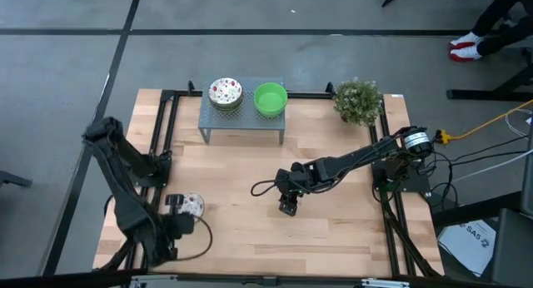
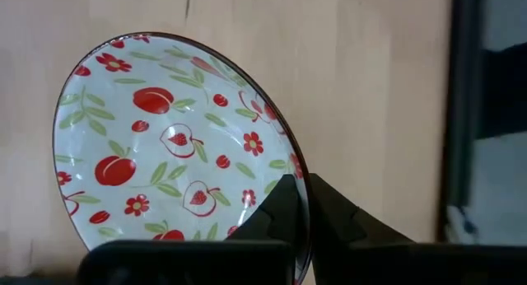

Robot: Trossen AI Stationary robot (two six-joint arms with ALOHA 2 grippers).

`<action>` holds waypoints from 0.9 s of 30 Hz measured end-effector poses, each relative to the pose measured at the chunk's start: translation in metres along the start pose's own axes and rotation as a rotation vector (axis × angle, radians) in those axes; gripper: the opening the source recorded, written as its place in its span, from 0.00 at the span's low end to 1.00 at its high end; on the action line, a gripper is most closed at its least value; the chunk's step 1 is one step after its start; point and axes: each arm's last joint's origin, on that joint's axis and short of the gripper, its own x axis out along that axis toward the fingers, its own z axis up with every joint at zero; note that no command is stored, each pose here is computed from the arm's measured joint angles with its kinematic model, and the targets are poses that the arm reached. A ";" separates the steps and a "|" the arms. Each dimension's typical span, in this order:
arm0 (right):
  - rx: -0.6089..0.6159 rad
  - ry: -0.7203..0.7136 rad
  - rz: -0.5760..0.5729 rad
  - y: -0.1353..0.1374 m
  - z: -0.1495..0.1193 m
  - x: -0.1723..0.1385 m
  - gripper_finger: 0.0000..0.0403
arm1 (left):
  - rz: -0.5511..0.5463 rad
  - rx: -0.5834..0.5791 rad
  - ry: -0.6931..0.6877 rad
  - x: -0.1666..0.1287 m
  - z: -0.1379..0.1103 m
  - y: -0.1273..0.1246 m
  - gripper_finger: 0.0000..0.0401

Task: Pick & Place Mini bowls
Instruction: Stack the white patterned bowl on the white patterned bowl on the shelf

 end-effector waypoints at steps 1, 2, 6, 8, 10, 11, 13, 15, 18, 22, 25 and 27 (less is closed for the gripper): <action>0.002 0.000 0.000 0.000 0.000 0.000 0.61 | -0.024 -0.006 0.001 -0.005 0.002 0.006 0.01; 0.004 0.000 0.000 0.000 0.000 0.000 0.61 | -0.045 -0.013 0.000 -0.010 0.005 0.011 0.01; 0.001 -0.005 0.003 0.000 0.000 0.000 0.61 | -0.091 -0.050 -0.046 -0.027 0.015 0.034 0.01; 0.001 -0.007 0.004 0.000 0.001 0.000 0.61 | -0.100 -0.067 -0.068 -0.033 0.021 0.047 0.01; 0.001 -0.010 0.006 0.001 0.001 0.000 0.61 | -0.101 -0.081 -0.088 -0.037 0.027 0.059 0.01; 0.004 -0.010 0.006 0.001 0.001 0.000 0.61 | -0.098 -0.088 -0.102 -0.039 0.030 0.065 0.01; 0.001 -0.010 0.007 0.001 0.001 0.000 0.61 | -0.079 -0.099 -0.132 -0.041 0.036 0.077 0.01; -0.043 0.004 0.022 0.001 0.001 0.000 0.61 | -0.059 -0.100 -0.154 -0.042 0.042 0.088 0.01; -0.122 0.117 0.123 0.002 -0.006 -0.001 0.61 | -0.044 -0.114 -0.161 -0.043 0.050 0.102 0.02; -0.193 0.209 0.253 0.003 -0.010 -0.004 0.61 | -0.031 -0.143 -0.167 -0.043 0.057 0.118 0.01; -0.241 0.209 0.281 0.002 -0.012 -0.007 0.61 | -0.024 -0.149 -0.190 -0.048 0.064 0.127 0.01; -0.239 0.224 0.300 -0.003 -0.020 -0.009 0.61 | -0.027 -0.159 -0.218 -0.055 0.070 0.132 0.01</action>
